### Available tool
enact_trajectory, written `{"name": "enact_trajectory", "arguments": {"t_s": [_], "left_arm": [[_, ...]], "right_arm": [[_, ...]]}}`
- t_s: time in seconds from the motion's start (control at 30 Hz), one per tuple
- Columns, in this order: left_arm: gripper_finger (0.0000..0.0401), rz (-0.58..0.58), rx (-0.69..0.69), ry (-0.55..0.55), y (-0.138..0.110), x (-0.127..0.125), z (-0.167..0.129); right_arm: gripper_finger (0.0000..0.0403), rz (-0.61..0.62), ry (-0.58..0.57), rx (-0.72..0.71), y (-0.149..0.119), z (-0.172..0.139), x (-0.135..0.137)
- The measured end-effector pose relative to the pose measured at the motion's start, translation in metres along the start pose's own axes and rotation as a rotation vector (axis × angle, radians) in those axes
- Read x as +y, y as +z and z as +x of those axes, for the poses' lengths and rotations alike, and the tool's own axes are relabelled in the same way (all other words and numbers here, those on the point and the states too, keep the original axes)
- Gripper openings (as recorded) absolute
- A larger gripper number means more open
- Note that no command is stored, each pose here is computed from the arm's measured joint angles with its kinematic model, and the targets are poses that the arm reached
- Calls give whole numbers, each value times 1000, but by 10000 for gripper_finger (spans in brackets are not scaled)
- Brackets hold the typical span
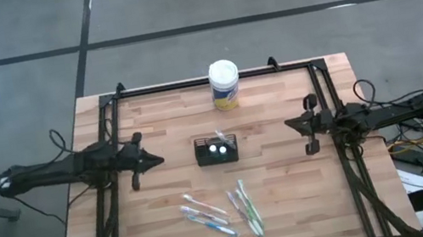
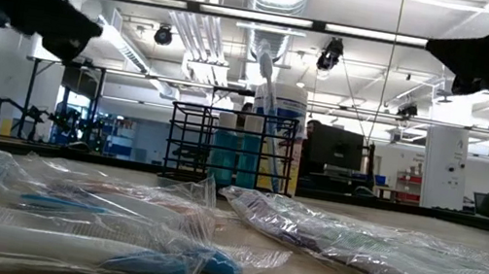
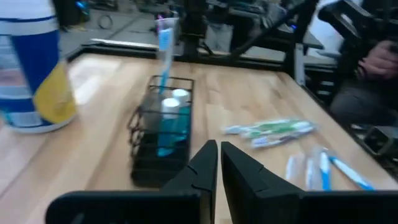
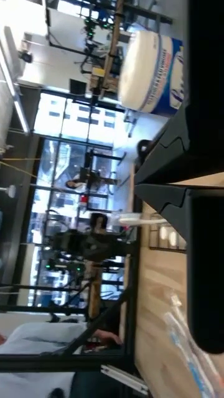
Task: Pick & Place toothbrushing station
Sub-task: Put the orange toothbrush into the black wire organizer
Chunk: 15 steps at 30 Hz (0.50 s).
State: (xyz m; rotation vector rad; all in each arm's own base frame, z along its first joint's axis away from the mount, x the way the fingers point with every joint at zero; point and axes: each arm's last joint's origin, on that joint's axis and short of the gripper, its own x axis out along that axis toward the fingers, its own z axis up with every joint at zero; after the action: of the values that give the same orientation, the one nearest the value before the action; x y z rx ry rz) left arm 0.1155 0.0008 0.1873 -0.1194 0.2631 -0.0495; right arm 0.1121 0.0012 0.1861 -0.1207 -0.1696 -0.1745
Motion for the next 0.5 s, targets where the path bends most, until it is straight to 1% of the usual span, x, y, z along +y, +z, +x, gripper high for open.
{"name": "enact_trajectory", "arguments": {"t_s": [0.1, 0.3, 0.37, 0.43, 0.5], "left_arm": [[26, 0, 90, -55, 17, -9, 9], [28, 64, 404, -173, 47, -44, 48], [38, 98, 494, -176, 55, -56, 64], [55, 121, 600, -160, 55, -64, 79], [79, 136, 611, -166, 66, -72, 93]], "right_arm": [[8, 10, 0, 24, -3, 1, 1], [8, 35, 0, 53, -6, 3, 1], [8, 48, 0, 60, -6, 4, 2], [8, 59, 1, 66, -7, 4, 2], [8, 75, 0, 70, -7, 4, 2]]}}
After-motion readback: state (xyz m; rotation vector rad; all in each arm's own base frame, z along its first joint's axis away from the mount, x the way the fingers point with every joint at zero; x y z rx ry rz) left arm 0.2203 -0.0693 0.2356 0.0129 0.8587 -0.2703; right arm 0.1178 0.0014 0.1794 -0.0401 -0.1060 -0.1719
